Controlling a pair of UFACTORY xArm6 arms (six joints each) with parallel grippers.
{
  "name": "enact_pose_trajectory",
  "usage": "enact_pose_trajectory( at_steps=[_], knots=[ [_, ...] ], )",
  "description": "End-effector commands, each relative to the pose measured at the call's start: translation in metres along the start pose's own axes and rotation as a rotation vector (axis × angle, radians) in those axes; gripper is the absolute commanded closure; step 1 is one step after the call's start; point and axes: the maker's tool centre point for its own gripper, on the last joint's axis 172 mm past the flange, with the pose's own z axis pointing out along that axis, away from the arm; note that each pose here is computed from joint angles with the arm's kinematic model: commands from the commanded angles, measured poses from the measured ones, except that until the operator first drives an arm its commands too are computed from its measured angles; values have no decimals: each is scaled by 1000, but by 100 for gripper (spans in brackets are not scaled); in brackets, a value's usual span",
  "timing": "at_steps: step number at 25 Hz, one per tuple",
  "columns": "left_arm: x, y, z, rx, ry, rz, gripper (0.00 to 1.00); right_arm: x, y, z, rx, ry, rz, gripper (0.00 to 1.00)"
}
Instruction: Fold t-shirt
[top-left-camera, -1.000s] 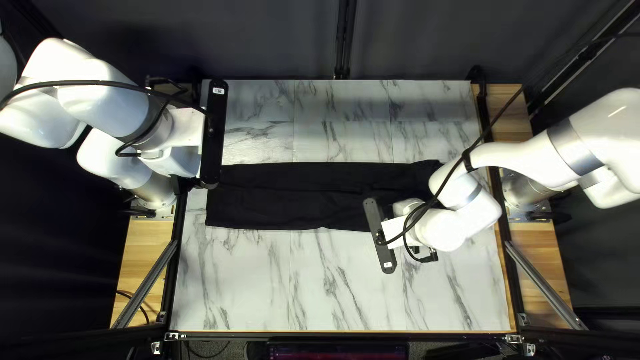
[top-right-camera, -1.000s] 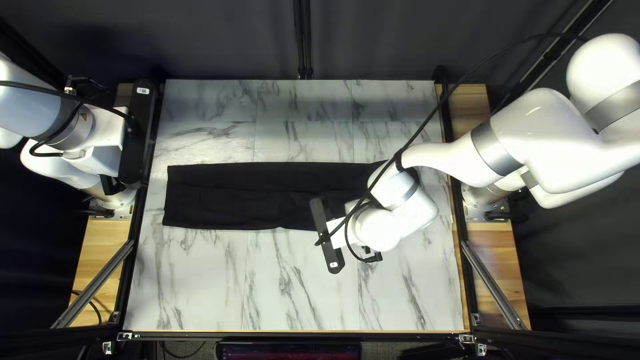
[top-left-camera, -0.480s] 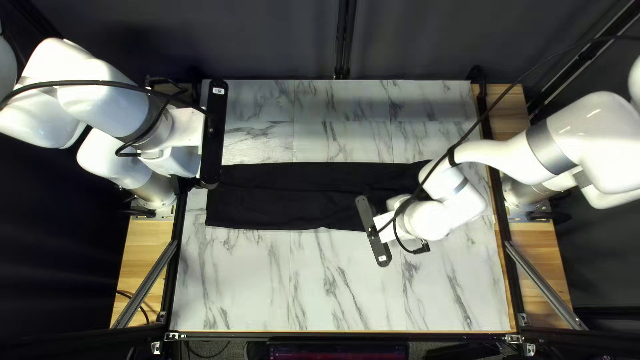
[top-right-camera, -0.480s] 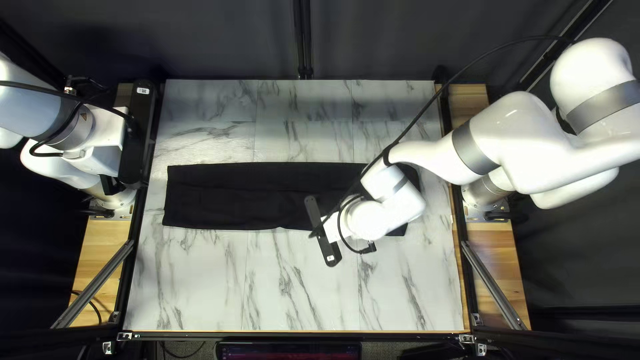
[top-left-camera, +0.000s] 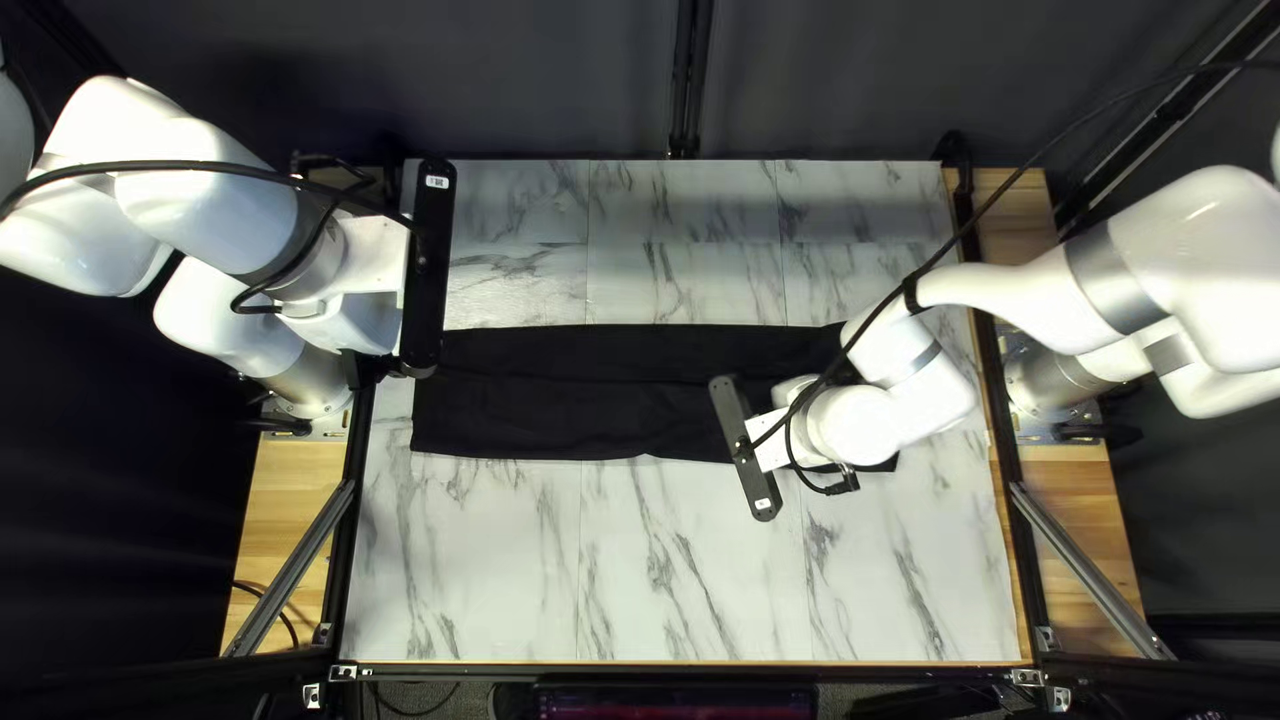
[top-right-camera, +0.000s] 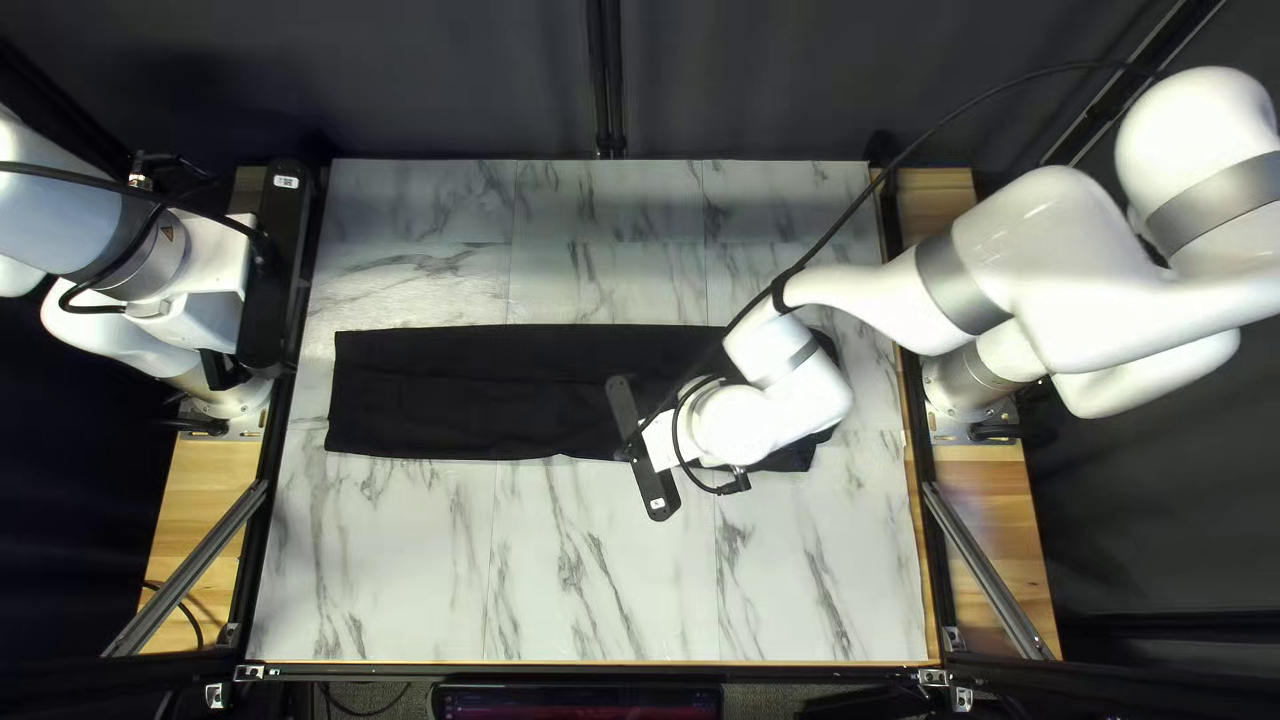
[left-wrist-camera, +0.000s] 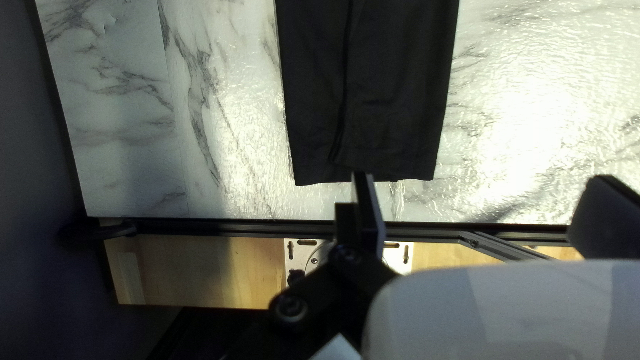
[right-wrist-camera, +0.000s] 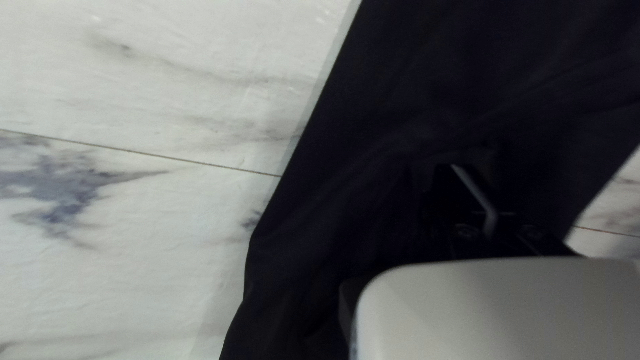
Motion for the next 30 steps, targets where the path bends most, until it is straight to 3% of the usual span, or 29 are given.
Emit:
enact_pose_trajectory(
  at_steps=[1, 2, 5, 10, 11, 14, 15, 18, 19, 30],
  knots=[
    [0, 0, 0, 0, 0, 0, 0, -5, -6, 3, 5, 0, -10, 9],
    [0, 0, 0, 0, 0, 0, 0, -7, -9, 7, 16, -2, -20, 0],
    [0, 0, 0, 0, 0, 0, 0, -12, -13, 21, 53, -2, -50, 0],
    [0, 0, 0, 0, 0, 0, 0, -11, -12, 29, 76, 2, -67, 0],
    [0, 0, 0, 0, 0, 0, 0, -10, -11, 30, 77, 1, -68, 7],
    [0, 0, 0, 0, 0, 0, 0, -10, -9, 34, 79, 1, -66, 12],
    [0, 0, 0, 0, 0, 0, 0, -9, -10, 36, 79, 1, -66, 19],
    [0, 0, 0, 0, 0, 0, 0, -3, -15, 39, 76, -1, -70, 24],
    [0, 0, 0, 0, 0, 0, 0, -2, -16, 40, 75, -2, -71, 32],
    [0, 0, 0, 0, 0, 0, 0, -3, -16, 49, 80, -15, -78, 45]
  ],
)
